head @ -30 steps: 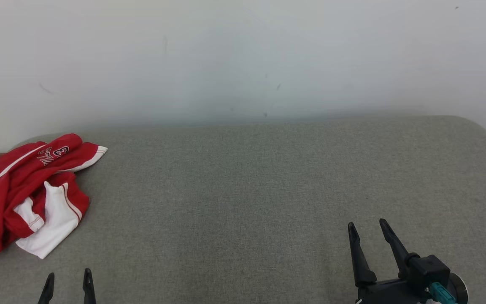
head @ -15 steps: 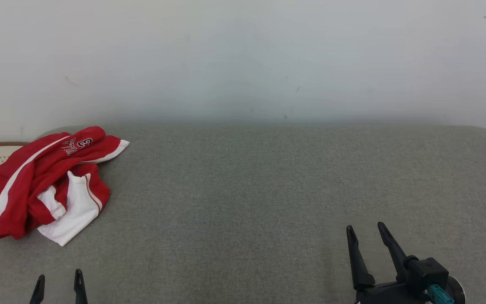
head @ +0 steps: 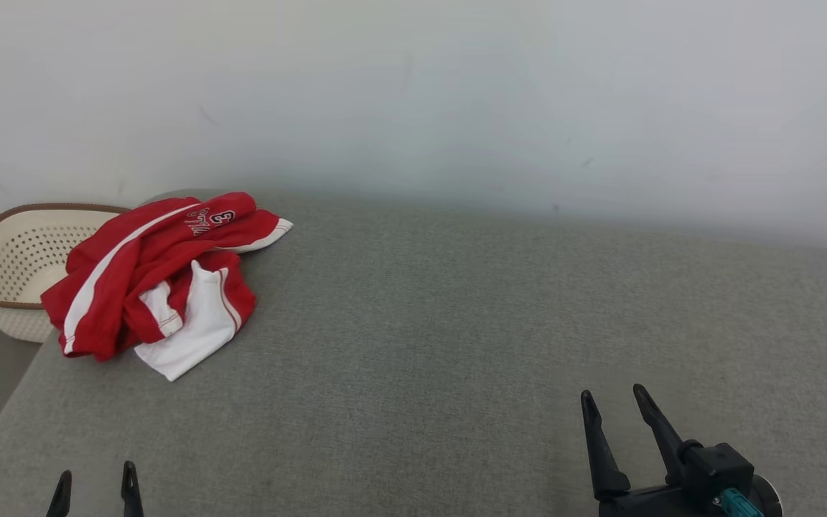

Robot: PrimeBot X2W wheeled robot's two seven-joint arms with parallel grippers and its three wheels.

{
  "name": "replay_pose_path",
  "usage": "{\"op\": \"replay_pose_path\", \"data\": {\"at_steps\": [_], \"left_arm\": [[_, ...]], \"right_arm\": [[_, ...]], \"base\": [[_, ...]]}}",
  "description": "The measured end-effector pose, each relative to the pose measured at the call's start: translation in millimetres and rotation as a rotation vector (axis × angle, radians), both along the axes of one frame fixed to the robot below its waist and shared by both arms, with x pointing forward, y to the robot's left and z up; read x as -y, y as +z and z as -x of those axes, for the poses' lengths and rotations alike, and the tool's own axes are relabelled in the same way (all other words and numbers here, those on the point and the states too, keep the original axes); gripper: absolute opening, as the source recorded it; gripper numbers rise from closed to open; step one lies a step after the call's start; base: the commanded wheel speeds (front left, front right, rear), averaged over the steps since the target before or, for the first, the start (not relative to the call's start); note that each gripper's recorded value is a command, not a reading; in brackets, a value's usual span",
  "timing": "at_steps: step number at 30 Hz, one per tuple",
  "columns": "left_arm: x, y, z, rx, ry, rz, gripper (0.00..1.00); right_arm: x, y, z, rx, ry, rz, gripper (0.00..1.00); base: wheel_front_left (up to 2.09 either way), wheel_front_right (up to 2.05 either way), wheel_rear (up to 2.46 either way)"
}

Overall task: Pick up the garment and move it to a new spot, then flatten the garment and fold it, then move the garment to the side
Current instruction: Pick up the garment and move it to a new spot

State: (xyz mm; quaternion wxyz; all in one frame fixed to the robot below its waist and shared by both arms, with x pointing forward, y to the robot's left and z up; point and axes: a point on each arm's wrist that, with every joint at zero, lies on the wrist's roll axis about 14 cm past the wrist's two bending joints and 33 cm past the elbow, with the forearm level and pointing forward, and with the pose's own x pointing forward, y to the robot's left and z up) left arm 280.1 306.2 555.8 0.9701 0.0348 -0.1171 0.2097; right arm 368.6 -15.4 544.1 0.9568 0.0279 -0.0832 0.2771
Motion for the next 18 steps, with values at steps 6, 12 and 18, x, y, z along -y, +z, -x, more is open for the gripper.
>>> {"op": "replay_pose_path", "data": {"at_steps": [6,12,18], "left_arm": [[-16.8,-3.2,20.9,-0.009,0.062,-0.002,1.0],[-32.1,-3.4,41.1,-0.01,0.124,-0.003,1.0],[-44.0,-3.2,59.6,-0.006,0.183,-0.003,1.0]], "right_arm": [[-22.6,-0.7,1.2,-0.002,0.067,0.004,1.0],[-44.9,-0.8,4.4,-0.001,0.134,0.006,1.0],[-61.9,0.0,7.0,0.0,0.184,0.007,1.0]], "base": [[0.0,0.0,0.0],[0.0,0.0,0.0],[0.0,0.0,0.0]]}}
